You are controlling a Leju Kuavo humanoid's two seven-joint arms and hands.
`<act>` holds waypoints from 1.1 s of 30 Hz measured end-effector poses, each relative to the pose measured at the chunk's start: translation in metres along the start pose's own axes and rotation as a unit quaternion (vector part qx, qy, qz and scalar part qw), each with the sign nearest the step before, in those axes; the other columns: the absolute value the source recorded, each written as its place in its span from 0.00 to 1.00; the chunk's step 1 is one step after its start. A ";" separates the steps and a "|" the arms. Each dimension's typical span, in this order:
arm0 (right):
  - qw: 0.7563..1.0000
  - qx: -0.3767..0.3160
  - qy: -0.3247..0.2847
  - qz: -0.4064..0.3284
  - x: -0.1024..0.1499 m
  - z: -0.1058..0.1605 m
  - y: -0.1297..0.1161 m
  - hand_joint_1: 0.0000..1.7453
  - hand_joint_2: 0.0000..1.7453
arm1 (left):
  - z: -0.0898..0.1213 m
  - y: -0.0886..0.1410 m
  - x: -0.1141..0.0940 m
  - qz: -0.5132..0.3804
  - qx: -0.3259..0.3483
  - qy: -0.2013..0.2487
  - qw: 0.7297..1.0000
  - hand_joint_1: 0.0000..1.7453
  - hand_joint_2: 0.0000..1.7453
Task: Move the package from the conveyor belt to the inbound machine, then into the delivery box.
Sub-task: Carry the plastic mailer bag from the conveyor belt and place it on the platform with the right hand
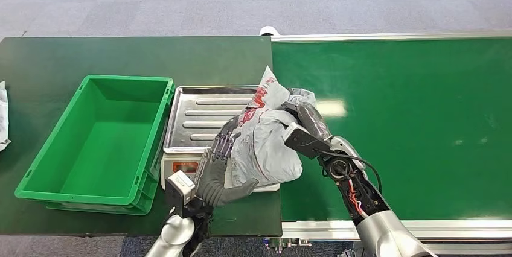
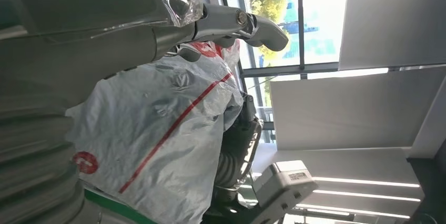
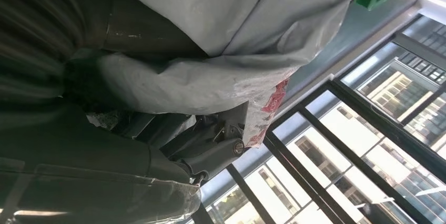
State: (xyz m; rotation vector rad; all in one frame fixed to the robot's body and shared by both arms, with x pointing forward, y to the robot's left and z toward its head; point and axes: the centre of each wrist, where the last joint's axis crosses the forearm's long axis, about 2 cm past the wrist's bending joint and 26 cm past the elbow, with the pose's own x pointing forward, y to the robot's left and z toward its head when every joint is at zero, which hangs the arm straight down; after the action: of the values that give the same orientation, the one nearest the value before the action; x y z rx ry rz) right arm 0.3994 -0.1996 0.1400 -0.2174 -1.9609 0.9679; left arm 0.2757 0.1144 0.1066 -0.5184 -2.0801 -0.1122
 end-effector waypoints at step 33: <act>0.992 0.012 -0.012 -0.128 0.010 -0.017 0.037 0.00 1.00 | -0.022 -0.002 -0.001 0.003 -0.016 -0.009 1.000 0.00 1.00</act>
State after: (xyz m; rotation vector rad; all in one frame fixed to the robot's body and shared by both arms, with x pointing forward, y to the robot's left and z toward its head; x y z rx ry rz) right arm 0.3990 -0.1601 0.1252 0.0596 -1.9409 0.8286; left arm 0.2925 0.1067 0.1179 -0.5479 -2.0977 -0.1380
